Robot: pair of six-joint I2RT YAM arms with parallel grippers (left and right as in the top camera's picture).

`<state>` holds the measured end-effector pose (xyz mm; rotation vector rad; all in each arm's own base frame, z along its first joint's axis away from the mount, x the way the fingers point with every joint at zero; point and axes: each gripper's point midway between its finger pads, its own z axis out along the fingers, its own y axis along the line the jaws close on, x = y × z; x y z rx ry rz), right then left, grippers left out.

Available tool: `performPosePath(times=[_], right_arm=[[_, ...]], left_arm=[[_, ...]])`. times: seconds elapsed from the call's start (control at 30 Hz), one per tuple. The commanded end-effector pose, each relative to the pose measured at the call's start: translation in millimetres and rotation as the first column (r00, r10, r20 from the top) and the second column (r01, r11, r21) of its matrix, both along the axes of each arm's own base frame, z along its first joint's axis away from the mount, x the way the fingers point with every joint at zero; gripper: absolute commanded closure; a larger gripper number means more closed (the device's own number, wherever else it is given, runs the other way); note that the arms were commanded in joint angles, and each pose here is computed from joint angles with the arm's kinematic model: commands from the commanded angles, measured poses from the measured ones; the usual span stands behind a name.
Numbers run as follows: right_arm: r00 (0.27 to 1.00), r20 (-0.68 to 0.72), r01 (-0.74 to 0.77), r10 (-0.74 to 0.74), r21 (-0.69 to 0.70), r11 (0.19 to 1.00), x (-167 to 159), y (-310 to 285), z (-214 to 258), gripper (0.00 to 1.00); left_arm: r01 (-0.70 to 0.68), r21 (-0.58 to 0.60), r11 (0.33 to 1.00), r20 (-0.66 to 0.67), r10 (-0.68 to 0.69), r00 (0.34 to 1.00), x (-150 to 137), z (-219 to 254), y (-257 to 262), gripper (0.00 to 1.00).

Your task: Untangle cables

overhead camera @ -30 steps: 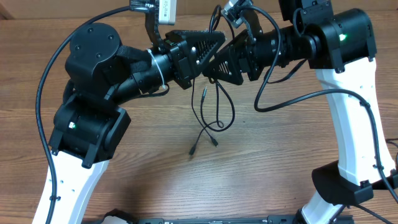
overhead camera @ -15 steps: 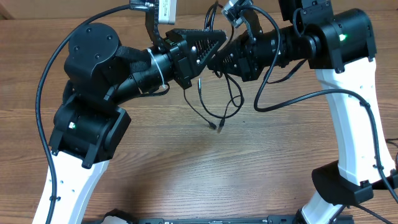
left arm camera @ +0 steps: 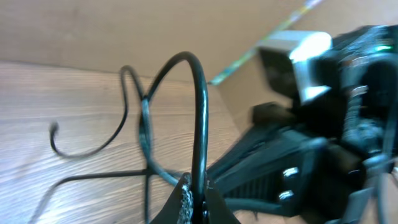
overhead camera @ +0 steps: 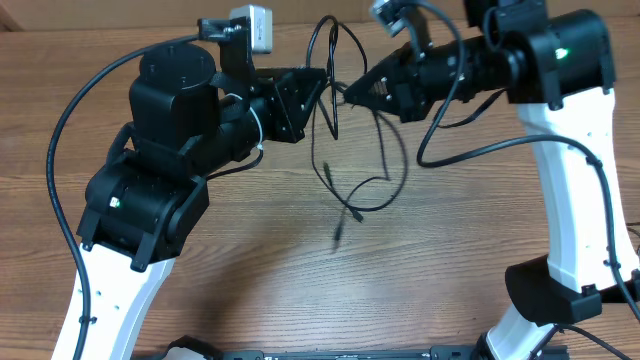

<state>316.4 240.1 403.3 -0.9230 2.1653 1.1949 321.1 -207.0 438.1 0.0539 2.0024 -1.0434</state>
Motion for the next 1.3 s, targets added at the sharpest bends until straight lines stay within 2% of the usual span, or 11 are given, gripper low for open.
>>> performPosePath(times=[0.0,0.2,0.3,0.37,0.47,0.57,0.73,0.8,1.0,1.2,1.27], right_arm=[[0.999,-0.014,-0.029,0.031,0.106,0.994,-1.1,-6.9,15.8,0.96],[0.999,-0.026,-0.03,0.035,0.17,0.985,0.7,-16.3,26.0,0.96],[0.999,-0.026,-0.022,0.026,0.177,0.984,2.8,-20.1,27.3,0.96],[0.999,-0.027,-0.016,0.022,0.192,0.981,4.4,-24.5,30.1,0.96],[1.0,-0.03,0.0,0.007,0.238,0.971,9.1,-37.5,37.8,0.96],[1.0,-0.02,0.007,-0.001,0.333,0.943,14.3,-59.6,55.4,0.96],[0.999,0.0,0.046,-0.052,0.458,0.888,22.8,-107.3,79.5,0.96],[0.996,0.002,0.079,-0.091,0.48,0.874,26.8,-126.6,83.9,0.96],[0.963,-0.032,0.244,-0.266,0.51,0.825,38.7,-196.6,89.3,0.96],[0.867,-0.09,0.462,-0.49,0.513,0.723,38.5,-284.6,89.2,0.96],[0.844,-0.095,0.496,-0.528,0.513,0.7,36.0,-300.1,89.0,0.96]], left_arm=[[-0.073,0.041,0.997,0.038,0.071,0.997,6.2,3.8,12.8,0.96],[-0.072,0.066,0.995,0.036,0.07,0.997,5.5,-0.8,14.3,0.96],[-0.085,0.134,0.987,0.033,0.082,0.996,5.4,-12.0,20.3,0.96],[-0.143,0.213,0.966,0.005,0.145,0.989,7.1,-28.9,34.6,0.96],[-0.22,0.362,0.906,-0.036,0.249,0.968,4.9,-57.0,61.9,0.96],[-0.276,0.523,0.806,-0.055,0.355,0.933,-1.2,-82.7,93.7,0.96],[-0.29,0.695,0.658,-0.086,0.477,0.875,-11.6,-113.9,129.5,0.96],[-0.264,0.732,0.628,-0.109,0.491,0.864,-14.5,-124.2,134.4,0.96],[-0.201,0.777,0.597,-0.17,0.507,0.845,-15.2,-145.6,135.5,0.96],[-0.177,0.843,0.508,-0.16,0.55,0.82,-14.5,-157.3,150.9,0.96],[-0.172,0.846,0.505,-0.163,0.551,0.818,-13.9,-159.0,150.9,0.96]])
